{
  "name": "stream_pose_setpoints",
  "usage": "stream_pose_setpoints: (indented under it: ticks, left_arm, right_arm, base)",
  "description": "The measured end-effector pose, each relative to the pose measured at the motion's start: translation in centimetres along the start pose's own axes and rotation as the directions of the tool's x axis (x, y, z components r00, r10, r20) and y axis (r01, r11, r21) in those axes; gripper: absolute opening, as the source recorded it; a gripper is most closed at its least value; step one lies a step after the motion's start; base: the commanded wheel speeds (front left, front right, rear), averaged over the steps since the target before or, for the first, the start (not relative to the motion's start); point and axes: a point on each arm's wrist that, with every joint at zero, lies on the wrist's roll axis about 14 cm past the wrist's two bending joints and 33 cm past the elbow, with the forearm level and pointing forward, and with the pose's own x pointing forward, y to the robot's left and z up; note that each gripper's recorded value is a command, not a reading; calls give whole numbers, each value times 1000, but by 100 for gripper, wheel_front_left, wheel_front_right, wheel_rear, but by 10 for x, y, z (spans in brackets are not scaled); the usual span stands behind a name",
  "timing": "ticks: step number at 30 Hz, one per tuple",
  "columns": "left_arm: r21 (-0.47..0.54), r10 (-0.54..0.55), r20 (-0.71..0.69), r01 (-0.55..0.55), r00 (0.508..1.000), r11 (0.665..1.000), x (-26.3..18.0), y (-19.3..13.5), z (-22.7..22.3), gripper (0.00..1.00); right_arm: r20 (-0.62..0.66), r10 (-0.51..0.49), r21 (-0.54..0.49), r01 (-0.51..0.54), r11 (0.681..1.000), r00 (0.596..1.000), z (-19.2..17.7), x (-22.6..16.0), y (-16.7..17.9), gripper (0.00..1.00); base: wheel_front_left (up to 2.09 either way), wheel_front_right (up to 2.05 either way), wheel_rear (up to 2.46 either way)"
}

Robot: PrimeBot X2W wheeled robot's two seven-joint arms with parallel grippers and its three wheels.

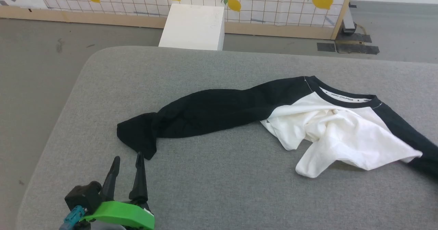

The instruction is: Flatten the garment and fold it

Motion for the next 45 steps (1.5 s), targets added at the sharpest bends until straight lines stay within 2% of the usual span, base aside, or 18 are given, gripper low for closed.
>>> stream_pose_setpoints:
  ticks: [4, 6, 8, 11, 14, 16, 20, 22, 25, 29, 34, 40, 41, 42, 44, 45]
  left_arm:
    - [-4, -8, -6, 8, 1000, 1000, 1, -2, -2, 100]
    - [-4, -14, -1, 14, 1000, 1000, 2, -4, -1, 100]
    - [0, -18, 3, 18, 1000, 1000, 3, -5, 0, 100]
    - [-3, -28, 8, 28, 1000, 1000, 3, -7, 2, 100]
    - [-5, -29, 5, 29, 1000, 1000, 3, -8, 0, 100]
    - [-9, -33, 1, 33, 999, 999, 3, -9, -1, 100]
    - [-15, -39, -7, 39, 999, 999, 4, -12, -5, 100]
    - [-18, -41, -14, 41, 999, 999, 4, -13, -7, 100]
    - [-21, -50, -16, 49, 999, 999, 7, -15, -8, 100]
    - [-19, -55, -14, 54, 998, 998, 12, -16, -7, 100]
    - [-22, -23, -20, 23, 1000, 1000, 13, -7, -9, 100]
    - [-18, 26, -39, -27, 999, 999, 6, 9, -15, 100]
    - [-17, 31, -39, -32, 999, 999, 6, 11, -15, 100]
    - [-16, 39, -40, -40, 998, 999, 5, 14, -15, 100]
    - [-14, 51, -42, -52, 998, 999, 3, 17, -15, 100]
    - [-14, 54, -41, -54, 998, 998, 3, 18, -15, 100]
  right_arm:
    - [116, 45, 15, -47, 999, 992, 18, -3, 18, 100]
    - [217, 83, 23, -90, 996, 973, 40, -10, 33, 100]
    - [325, 141, 24, -157, 987, 935, 64, -20, 55, 100]
    - [407, 251, 20, -284, 959, 878, 78, -38, 97, 100]
    - [399, 390, -25, -416, 909, 830, 74, -47, 143, 100]
    - [371, 478, -76, -487, 870, 796, 66, -56, 174, 100]
    - [199, 659, -192, -630, 752, 725, 28, -85, 249, 100]
    - [110, 708, -268, -665, 696, 697, 15, -96, 280, 100]
    - [5, 729, -359, -679, 640, 685, 8, -100, 308, 100]
    - [-117, 714, -451, -677, 582, 691, -2, -96, 337, 100]
    - [-275, 644, -522, -673, 524, 714, -33, -81, 353, 100]
    - [-393, 609, -524, -712, 467, 689, -67, -76, 366, 100]
    - [-402, 610, -518, -719, 463, 682, -69, -76, 368, 95]
    - [-407, 623, -497, -734, 462, 668, -70, -78, 373, 30]
    - [-394, 652, -486, -749, 451, 648, -68, -82, 380, 0]
    - [-397, 667, -467, -765, 444, 630, -69, -86, 383, 0]
  base:
    - [0, 0, 0]
    - [0, 0, 0]
    - [0, 0, 0]
    - [0, 0, 0]
    - [0, 0, 0]
    - [0, 0, 0]
    - [0, 0, 0]
    - [0, 0, 0]
    - [0, 0, 0]
    - [0, 0, 0]
    - [0, 0, 0]
    - [0, 0, 0]
    - [0, 0, 0]
    - [0, 0, 0]
    - [0, 0, 0]
    - [0, 0, 0]
